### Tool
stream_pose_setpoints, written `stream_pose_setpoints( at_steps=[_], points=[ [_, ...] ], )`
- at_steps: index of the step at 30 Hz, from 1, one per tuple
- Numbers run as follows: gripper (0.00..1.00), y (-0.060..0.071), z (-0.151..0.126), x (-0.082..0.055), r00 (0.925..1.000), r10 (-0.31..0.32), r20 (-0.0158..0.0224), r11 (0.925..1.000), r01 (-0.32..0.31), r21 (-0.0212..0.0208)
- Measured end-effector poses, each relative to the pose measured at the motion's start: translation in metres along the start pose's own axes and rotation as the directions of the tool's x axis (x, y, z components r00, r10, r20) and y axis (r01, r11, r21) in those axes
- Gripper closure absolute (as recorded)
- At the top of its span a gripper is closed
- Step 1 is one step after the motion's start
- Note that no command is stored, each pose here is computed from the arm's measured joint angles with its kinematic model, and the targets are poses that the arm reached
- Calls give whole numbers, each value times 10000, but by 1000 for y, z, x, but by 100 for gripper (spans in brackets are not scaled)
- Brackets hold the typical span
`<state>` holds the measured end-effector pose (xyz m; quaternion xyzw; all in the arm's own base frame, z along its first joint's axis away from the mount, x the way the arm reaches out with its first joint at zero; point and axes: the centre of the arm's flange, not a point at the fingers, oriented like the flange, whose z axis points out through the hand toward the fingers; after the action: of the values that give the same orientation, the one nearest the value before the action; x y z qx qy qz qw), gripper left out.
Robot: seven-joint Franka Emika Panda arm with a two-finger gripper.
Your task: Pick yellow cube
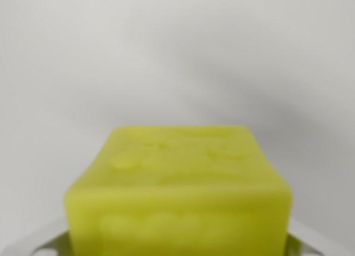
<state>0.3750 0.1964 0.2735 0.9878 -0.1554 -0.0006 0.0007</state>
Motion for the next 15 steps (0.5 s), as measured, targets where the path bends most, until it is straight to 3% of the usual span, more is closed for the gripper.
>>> stream_pose_setpoints(
  at_steps=[15],
  points=[
    [100, 0, -25, 0, 10000, 0, -1, 10000, 0, 0]
  ],
)
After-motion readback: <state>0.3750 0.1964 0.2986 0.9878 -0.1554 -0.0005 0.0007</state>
